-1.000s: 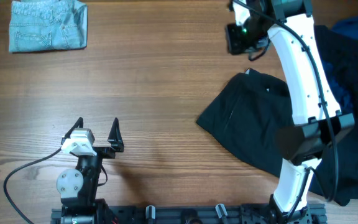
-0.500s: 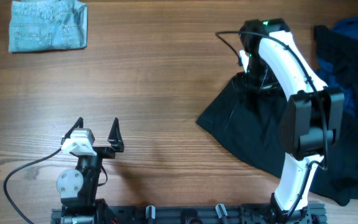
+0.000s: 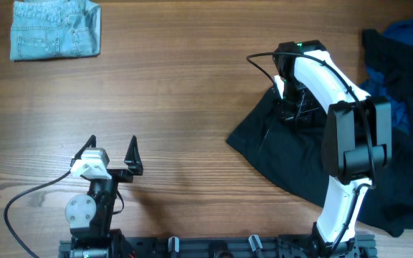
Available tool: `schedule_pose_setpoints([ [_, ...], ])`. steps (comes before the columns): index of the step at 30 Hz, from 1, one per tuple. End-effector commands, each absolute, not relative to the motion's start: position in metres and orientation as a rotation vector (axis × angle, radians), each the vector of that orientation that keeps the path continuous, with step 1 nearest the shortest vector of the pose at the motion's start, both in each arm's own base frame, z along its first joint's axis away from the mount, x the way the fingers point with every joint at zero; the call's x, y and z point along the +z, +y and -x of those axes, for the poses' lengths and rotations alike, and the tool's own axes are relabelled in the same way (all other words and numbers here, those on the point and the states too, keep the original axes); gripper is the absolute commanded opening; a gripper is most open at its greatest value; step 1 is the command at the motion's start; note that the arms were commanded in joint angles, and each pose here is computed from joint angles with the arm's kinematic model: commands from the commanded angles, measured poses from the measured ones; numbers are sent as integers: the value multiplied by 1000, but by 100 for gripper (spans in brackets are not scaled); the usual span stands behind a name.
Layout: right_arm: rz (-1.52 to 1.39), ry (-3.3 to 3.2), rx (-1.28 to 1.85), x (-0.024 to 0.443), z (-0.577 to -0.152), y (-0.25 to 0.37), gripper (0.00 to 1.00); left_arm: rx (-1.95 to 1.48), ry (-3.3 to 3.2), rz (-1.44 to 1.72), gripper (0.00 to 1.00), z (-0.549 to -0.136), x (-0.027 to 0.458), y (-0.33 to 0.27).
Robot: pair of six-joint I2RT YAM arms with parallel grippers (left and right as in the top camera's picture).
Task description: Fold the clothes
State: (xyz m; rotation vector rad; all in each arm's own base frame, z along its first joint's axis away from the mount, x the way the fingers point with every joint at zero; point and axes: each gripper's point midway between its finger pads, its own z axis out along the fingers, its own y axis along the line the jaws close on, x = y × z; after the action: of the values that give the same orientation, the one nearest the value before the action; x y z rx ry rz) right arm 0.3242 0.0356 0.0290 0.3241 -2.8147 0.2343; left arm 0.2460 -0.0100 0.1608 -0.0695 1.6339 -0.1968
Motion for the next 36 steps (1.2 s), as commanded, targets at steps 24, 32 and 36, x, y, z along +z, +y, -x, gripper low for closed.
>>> schedule_pose_setpoints([
  [24,-751,-3374,-1263,333,-438,251,4,-195,1631,48,100,-245,161,-12],
  [32,-1074,-3215,-1387,329,-402,346,4,-195,1632,48,100,-245,161,-12],
  [36,-1094,-3120,-1327,296,-386,374,60,-195,1632,48,100,-245,161,-12],
])
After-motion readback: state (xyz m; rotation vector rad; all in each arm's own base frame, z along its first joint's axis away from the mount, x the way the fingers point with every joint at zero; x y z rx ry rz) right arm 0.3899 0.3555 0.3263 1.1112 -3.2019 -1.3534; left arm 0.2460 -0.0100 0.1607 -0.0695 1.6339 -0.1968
